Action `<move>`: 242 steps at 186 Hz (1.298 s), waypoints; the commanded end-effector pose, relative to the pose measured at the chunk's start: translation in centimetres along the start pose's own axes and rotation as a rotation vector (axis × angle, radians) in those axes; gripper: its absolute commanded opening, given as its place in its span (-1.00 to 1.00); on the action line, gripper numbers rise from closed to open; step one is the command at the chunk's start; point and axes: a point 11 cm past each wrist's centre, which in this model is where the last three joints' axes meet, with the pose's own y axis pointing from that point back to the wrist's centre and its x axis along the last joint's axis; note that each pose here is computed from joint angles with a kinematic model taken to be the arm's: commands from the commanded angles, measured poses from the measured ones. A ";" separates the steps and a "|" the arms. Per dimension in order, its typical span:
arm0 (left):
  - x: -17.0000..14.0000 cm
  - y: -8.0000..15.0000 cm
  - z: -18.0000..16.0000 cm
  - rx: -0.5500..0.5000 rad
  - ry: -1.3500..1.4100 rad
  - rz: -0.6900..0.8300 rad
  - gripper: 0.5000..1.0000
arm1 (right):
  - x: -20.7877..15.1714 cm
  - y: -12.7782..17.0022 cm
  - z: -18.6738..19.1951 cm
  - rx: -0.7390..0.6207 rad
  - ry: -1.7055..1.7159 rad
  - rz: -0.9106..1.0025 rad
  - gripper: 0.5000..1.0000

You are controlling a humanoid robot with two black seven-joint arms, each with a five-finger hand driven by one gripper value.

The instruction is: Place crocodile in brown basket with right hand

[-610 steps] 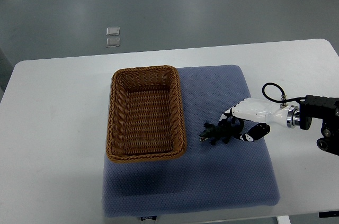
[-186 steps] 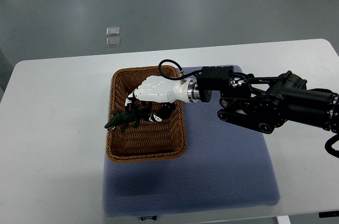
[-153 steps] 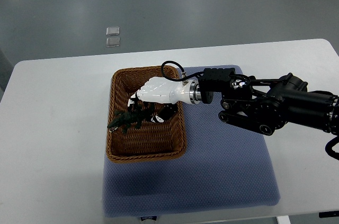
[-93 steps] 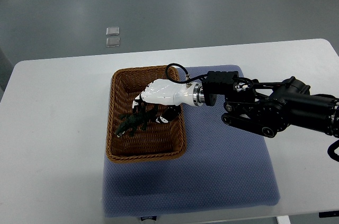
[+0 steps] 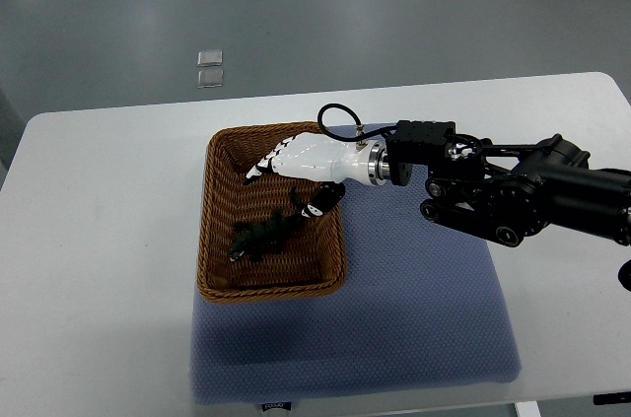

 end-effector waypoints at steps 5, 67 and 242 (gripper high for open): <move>0.0 0.0 0.0 0.000 0.000 0.000 1.00 | 2.2 1.2 1.6 -0.038 -0.040 0.087 0.59; 0.0 0.0 0.0 0.000 0.000 0.000 1.00 | 5.1 6.4 7.2 -0.146 -0.743 0.564 0.60; 0.0 0.0 0.0 0.000 0.002 0.000 1.00 | -5.0 14.6 15.1 -0.298 -1.640 1.176 0.69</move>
